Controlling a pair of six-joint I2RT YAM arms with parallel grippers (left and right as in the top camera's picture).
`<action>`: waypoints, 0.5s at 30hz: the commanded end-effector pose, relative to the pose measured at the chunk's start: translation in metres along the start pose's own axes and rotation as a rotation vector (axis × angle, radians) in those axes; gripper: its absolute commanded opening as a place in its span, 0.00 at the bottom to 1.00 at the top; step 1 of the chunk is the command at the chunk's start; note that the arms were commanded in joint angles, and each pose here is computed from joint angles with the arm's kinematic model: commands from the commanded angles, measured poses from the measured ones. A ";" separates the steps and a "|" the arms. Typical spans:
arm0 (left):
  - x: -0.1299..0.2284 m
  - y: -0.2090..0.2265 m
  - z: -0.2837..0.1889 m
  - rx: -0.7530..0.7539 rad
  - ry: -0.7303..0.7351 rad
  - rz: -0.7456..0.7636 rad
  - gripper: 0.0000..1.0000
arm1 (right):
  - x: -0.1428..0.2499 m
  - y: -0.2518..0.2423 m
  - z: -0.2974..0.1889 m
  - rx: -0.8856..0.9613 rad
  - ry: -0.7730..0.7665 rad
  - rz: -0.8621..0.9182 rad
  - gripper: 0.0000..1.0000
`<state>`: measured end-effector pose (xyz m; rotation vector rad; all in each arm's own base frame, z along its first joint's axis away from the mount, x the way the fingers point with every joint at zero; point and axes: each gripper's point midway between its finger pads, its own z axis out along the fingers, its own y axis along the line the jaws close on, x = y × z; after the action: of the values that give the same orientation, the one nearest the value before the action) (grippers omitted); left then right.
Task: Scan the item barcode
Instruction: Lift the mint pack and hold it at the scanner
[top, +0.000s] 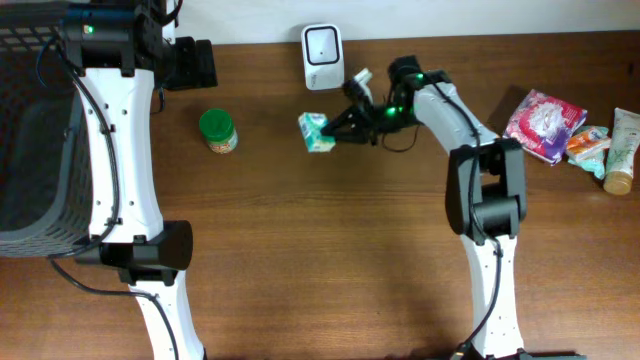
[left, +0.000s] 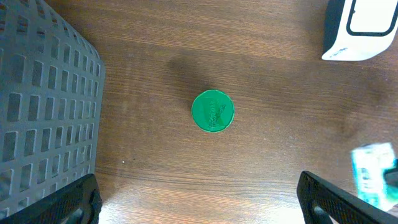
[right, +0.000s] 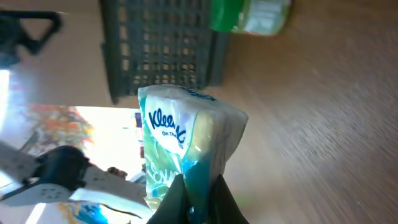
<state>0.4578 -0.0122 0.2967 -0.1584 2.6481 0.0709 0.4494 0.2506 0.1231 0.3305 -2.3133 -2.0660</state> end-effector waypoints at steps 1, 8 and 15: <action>-0.003 0.004 -0.008 -0.007 -0.022 -0.002 0.99 | -0.010 0.006 -0.021 -0.098 -0.049 -0.052 0.04; -0.003 0.004 -0.008 -0.007 -0.022 -0.002 0.99 | -0.044 0.013 -0.053 -0.069 -0.128 -0.414 0.04; -0.003 0.004 -0.008 -0.007 -0.022 -0.002 0.99 | -0.045 0.061 -0.047 -0.073 -0.112 -0.500 0.04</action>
<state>0.4578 -0.0122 0.2967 -0.1584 2.6481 0.0709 0.5012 0.2077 0.1456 0.7452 -2.4381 -2.3729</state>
